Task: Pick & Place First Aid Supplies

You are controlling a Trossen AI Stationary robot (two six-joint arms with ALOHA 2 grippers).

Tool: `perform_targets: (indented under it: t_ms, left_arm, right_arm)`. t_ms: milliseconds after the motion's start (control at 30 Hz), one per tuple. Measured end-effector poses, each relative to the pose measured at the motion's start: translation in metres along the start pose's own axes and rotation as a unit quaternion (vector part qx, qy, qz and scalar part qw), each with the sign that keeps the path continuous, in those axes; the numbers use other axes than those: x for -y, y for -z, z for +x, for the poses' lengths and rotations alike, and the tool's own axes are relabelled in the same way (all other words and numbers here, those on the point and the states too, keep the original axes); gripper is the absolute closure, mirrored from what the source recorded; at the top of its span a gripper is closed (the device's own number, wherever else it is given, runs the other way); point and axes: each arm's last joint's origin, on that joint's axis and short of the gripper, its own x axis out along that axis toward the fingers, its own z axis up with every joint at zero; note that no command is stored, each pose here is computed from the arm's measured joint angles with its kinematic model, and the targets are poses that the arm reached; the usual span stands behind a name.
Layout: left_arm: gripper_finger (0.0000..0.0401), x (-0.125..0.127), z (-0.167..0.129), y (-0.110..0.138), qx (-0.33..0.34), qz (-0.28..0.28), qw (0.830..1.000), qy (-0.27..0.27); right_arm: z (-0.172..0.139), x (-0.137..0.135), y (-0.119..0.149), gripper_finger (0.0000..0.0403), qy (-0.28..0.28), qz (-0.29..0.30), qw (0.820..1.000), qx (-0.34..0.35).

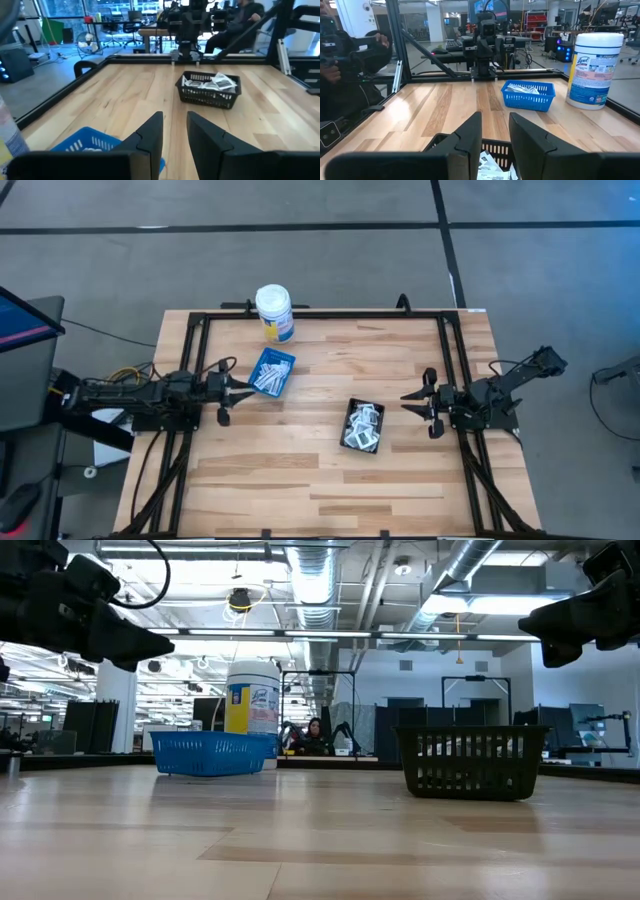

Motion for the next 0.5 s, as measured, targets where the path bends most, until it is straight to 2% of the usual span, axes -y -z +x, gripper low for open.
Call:
perform_targets:
  t_ms: [133, 500]
  left_arm:
    - [0.0313, 0.0008, 0.0001, 0.0001, 0.0, 0.0, 1.0, 0.013]
    - [0.0313, 0.0007, 0.0005, 0.0005, -0.003, 0.017, 1.0, 0.01]
  right_arm:
    - [0.0, 0.0, 0.0, 0.031, 0.0, 0.0, 1.0, 0.0]
    - [0.0, 0.0, 0.0, 0.031, 0.0, 0.0, 1.0, 0.0]
